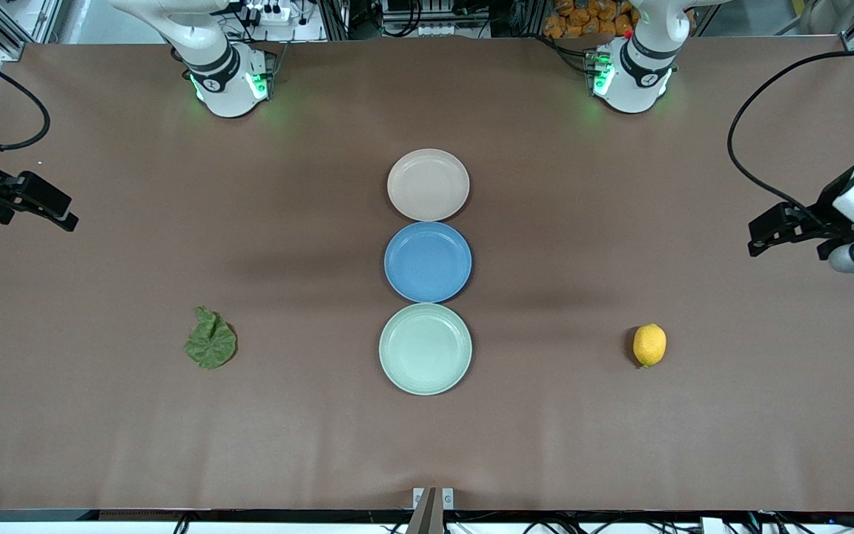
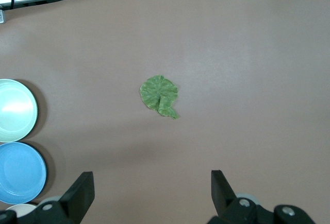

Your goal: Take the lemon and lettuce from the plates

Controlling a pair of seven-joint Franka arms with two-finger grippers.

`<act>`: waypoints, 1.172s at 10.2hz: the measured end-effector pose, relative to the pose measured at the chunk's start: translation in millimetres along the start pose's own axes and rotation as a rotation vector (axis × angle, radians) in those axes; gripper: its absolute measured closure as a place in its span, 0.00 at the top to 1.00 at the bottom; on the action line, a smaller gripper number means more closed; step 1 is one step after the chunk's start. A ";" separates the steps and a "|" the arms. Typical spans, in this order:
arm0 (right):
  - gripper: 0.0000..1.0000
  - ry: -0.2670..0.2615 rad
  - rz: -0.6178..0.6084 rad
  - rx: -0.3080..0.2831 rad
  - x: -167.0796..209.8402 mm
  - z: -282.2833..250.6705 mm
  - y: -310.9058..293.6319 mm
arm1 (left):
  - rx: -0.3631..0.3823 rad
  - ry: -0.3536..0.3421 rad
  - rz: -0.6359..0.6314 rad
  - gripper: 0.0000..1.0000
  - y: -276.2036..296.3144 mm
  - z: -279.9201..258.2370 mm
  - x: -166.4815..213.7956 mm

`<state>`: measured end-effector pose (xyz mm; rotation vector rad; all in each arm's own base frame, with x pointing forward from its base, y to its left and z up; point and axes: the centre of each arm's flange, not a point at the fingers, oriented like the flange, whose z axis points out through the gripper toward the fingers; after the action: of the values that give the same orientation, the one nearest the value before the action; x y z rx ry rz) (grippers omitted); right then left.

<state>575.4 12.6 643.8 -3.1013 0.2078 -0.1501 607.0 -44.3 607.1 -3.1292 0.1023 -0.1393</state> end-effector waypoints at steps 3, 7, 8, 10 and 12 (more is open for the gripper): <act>1.00 0.000 -0.020 0.000 -0.1 -0.1 0.0 | 0.008 -0.017 -0.001 1.00 1.0 -18.1 -15.9; 1.00 -0.004 -0.045 -0.001 -0.4 0.7 -1.5 | 0.015 -0.029 0.011 1.00 9.7 -24.8 -31.1; 1.00 -0.006 -0.047 -0.002 -0.8 1.0 -2.6 | 0.015 -0.029 0.013 1.00 10.9 -25.4 -31.9; 1.00 -0.007 -0.048 -0.002 -0.9 1.2 -2.8 | 0.015 -0.031 0.013 1.00 10.9 -24.5 -32.0; 1.00 -0.009 -0.047 -0.003 -1.0 1.5 -2.6 | 0.015 -0.031 0.013 1.00 10.8 -24.5 -32.0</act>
<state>574.9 15.3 642.4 -3.1105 0.1346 -0.1364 572.3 -53.1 628.6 -3.1135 0.1209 -0.0914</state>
